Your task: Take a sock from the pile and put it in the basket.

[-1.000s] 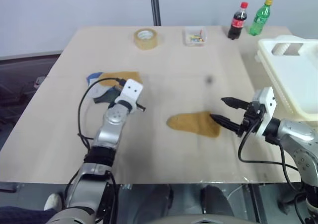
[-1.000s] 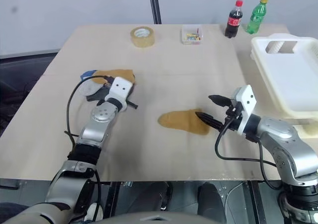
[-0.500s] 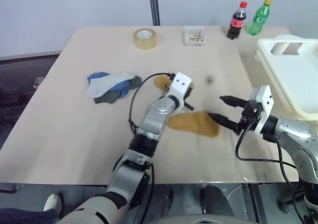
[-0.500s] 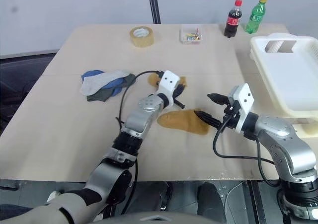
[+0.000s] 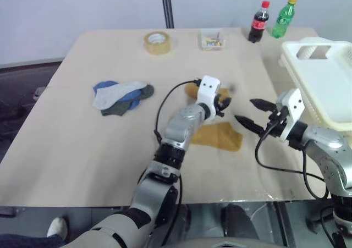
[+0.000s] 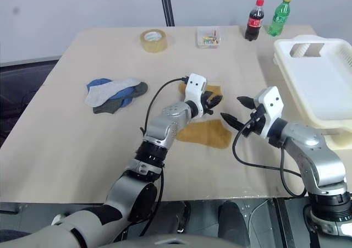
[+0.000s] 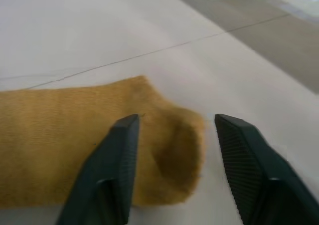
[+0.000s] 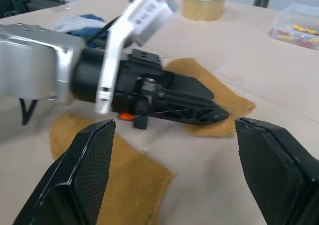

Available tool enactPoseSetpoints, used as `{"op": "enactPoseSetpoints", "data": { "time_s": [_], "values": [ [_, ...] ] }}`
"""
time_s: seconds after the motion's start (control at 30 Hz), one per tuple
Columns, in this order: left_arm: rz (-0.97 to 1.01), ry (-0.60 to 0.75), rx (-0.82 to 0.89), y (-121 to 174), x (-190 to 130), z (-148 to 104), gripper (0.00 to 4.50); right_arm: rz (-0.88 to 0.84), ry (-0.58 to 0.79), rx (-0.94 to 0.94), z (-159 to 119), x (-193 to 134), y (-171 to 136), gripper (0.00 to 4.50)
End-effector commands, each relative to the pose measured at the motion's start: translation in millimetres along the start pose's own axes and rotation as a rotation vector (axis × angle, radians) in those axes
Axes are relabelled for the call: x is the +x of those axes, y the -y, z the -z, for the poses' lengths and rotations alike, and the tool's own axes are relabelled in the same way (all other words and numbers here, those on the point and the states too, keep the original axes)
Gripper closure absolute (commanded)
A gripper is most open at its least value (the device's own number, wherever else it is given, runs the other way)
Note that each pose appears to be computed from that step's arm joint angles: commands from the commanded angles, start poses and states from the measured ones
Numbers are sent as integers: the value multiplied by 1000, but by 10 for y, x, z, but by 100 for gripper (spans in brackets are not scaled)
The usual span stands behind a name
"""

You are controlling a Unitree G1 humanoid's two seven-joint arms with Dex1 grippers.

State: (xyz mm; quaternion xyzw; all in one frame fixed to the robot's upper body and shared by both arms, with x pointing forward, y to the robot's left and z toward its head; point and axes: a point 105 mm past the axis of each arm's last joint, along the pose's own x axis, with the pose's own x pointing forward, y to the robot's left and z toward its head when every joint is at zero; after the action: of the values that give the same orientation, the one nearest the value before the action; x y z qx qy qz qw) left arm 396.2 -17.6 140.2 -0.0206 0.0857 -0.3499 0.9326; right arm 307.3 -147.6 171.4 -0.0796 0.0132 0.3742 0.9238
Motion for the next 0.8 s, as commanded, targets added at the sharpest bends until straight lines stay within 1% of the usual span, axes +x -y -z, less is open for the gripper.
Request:
{"op": "enactPoseSetpoints", "data": {
  "time_s": [0.03, 0.1, 0.17, 0.27, 0.37, 0.47, 0.6, 0.73, 0.8],
  "values": [
    [-32, 103, -6, -324, -191, -342, 218, 104, -31, 50, 37, 62, 207, 49],
    [-97, 87, -5, -633, -263, -342, 218, 126, -46, 77, 76, 150, 274, 49],
    [-136, 55, 5, -869, -304, -305, 218, 156, -56, 118, 115, 252, 349, 49],
    [-160, 6, -36, -1121, -332, -183, 218, 197, -49, 186, 168, 416, 432, 49],
    [-185, -37, -39, -1317, -365, -69, 218, 179, -32, 263, 192, 597, 395, 49],
    [-189, -82, -25, -1388, -371, 45, 218, 193, -55, 303, 271, 716, 403, 49],
    [-153, -117, -31, -1348, -341, 166, 218, 193, -51, 355, 314, 893, 397, 49],
    [-139, -145, -57, -1314, -325, 269, 218, 185, -75, 369, 385, 984, 379, 49],
    [-120, -151, -64, -1286, -318, 294, 207, 160, -65, 377, 360, 1041, 332, 101]
  ]
}}
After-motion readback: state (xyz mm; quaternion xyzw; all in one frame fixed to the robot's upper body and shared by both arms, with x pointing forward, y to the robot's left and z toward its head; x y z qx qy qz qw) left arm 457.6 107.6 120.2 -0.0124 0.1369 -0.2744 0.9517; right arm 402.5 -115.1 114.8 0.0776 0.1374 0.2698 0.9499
